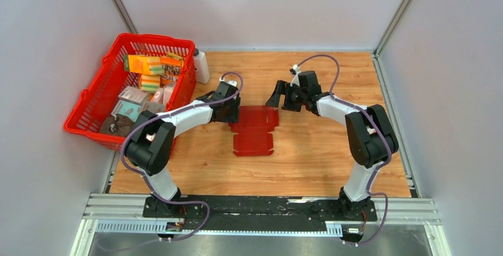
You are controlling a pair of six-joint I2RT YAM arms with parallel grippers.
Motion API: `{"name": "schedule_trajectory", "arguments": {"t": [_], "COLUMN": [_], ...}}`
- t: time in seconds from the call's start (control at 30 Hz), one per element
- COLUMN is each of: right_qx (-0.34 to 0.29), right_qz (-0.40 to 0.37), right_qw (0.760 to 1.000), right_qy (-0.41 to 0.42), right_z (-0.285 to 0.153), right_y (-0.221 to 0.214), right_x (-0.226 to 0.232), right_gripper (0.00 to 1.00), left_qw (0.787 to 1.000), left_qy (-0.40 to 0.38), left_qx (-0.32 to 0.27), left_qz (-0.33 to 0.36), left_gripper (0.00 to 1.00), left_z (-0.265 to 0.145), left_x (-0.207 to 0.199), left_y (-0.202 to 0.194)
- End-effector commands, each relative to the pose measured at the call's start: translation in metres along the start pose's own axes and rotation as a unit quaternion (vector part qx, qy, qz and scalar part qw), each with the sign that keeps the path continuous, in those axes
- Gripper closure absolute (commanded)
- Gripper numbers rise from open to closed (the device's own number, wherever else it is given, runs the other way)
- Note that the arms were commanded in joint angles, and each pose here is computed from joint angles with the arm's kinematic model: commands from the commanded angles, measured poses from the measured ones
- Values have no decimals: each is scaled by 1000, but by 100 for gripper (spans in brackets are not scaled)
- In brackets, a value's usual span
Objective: Fold the paper box
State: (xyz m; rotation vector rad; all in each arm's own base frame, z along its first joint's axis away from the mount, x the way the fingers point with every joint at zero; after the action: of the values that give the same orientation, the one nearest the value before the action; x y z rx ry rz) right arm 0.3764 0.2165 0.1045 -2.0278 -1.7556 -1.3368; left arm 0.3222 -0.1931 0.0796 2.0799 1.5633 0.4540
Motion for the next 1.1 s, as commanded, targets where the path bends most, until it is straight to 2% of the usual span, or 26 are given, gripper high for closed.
{"name": "schedule_trajectory", "arguments": {"t": [0.0, 0.07, 0.1, 0.17, 0.2, 0.3, 0.47, 0.63, 0.73, 0.77, 0.9, 1.07], "right_qx": [-22, -24, -27, -30, -37, -11, 31, 80, 118, 127, 168, 184], "right_qz": [-36, -50, -58, -72, -94, -115, -161, -170, -164, -166, -185, -192], "right_qw": [998, 997, 997, 996, 993, 992, 984, 972, 960, 957, 940, 930], "right_qy": [41, 45, 48, 50, 54, 49, 70, 138, 193, 200, 231, 253], "right_z": [-2, -3, -5, -8, -9, -8, -8, -12, -14, -12, -11, -10], "right_y": [19, 20, 21, 24, 30, 25, 19, 4, -9, -12, -35, -41], "right_x": [20, 22, 25, 28, 32, 28, 30, 44, 57, 60, 76, 80], "right_gripper": [10, 10, 9, 5, 4, 4, 4, 8, 15, 19, 27, 36], "left_qw": [1000, 1000, 1000, 1000, 999, 998, 991, 982, 976, 974, 969, 960], "left_qy": [-9, -7, -10, -15, -17, -32, -80, -121, -137, -145, -158, -186], "left_qx": [-23, -16, -16, -21, -21, -32, -55, -79, -92, -94, -108, -126], "left_qz": [-2, -1, 2, 14, 19, 43, 90, 124, 140, 147, 157, 168], "left_gripper": [51, 57, 67, 76, 85, 100, 100, 100, 100, 100, 100, 100], "left_z": [9, 14, 16, 17, 16, 8, -18, -52, -68, -71, -85, -98], "left_x": [3, 6, 5, 5, 5, 2, -4, -7, -8, -9, -11, -17], "left_y": [17, 18, 18, 19, 19, 24, 22, 12, 8, 6, 5, 7]}}
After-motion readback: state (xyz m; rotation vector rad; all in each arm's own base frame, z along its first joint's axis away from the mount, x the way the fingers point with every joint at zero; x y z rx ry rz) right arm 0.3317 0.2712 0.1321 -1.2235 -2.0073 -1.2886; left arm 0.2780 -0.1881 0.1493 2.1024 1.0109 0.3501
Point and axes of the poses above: each gripper's point midway between its finger pads, its own z axis out along the fingers, its own x axis along the line the jaws close on, y = z × x, the point moved 4 cm from there along -z, back along the fingers, and after that the axes turned 9 degrees about z, right-handed, at the moved point
